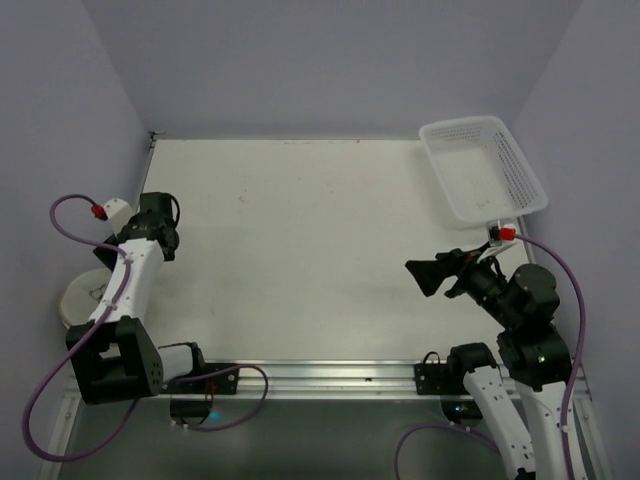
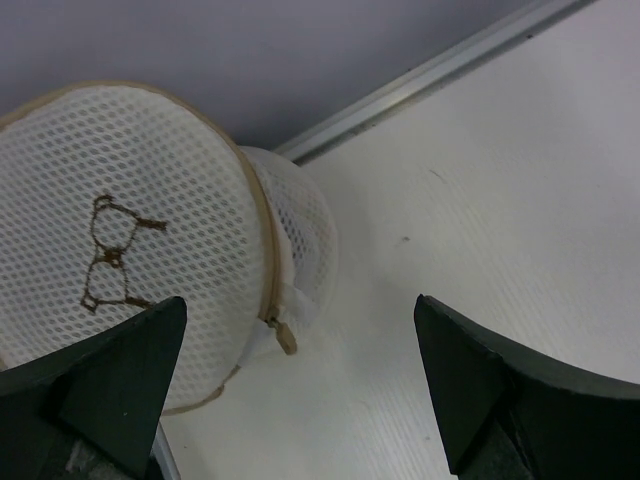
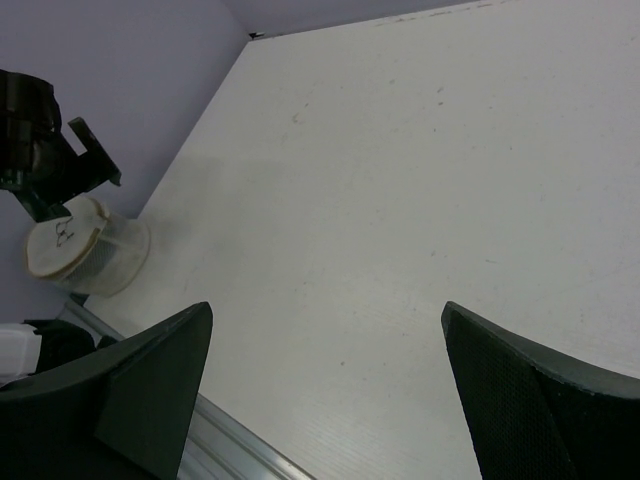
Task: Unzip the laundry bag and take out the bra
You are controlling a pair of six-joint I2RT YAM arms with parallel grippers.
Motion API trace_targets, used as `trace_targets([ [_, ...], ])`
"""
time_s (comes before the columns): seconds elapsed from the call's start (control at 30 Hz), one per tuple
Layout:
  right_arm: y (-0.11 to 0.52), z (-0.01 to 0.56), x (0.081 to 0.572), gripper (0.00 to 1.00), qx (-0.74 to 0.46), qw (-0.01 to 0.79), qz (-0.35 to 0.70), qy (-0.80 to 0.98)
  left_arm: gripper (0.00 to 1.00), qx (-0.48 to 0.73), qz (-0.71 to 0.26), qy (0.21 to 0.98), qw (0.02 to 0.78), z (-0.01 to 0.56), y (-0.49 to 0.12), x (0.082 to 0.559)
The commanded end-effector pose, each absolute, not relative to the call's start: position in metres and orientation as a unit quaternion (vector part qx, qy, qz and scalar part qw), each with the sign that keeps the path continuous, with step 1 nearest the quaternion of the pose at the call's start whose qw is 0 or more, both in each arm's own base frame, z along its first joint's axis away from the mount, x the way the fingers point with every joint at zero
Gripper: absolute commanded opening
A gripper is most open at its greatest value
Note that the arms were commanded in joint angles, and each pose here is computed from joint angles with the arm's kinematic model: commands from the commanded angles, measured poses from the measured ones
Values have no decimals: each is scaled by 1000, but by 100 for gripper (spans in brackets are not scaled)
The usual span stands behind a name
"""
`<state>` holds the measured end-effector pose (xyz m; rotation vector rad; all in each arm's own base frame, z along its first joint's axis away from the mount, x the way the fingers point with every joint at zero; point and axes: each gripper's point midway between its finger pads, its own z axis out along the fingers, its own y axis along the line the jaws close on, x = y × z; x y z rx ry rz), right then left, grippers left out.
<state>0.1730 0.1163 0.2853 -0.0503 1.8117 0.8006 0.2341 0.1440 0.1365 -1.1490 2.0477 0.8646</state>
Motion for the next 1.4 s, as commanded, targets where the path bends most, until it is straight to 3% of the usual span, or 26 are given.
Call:
trace_targets([
  [0.0,122,287,170,99,-30,543,352,762,100,-454,378,733,337,161,173,231],
  [0.47,129,280,167,99,-46,530,367,763,99,-469,394,733,297,134,186,208],
  [0.67,128,274,166,99,-44,529,363,766,93,-472,381,751,259,108,190,216],
  [0.77,126,274,165,99,-43,530,359,767,81,-471,380,760,237,94,189,215],
  [0.87,125,273,164,99,-43,529,353,771,56,-473,372,765,229,89,185,215],
  [0.9,124,273,164,99,-44,530,350,771,38,-473,366,768,231,88,184,217],
  [1.03,120,269,166,99,-39,531,338,776,4,-472,340,775,247,91,179,224],
  [1.07,120,270,166,99,-39,531,337,777,0,-471,326,780,252,91,175,227],
  [1.37,120,276,170,99,-42,536,335,774,0,-383,280,823,314,110,127,265],
])
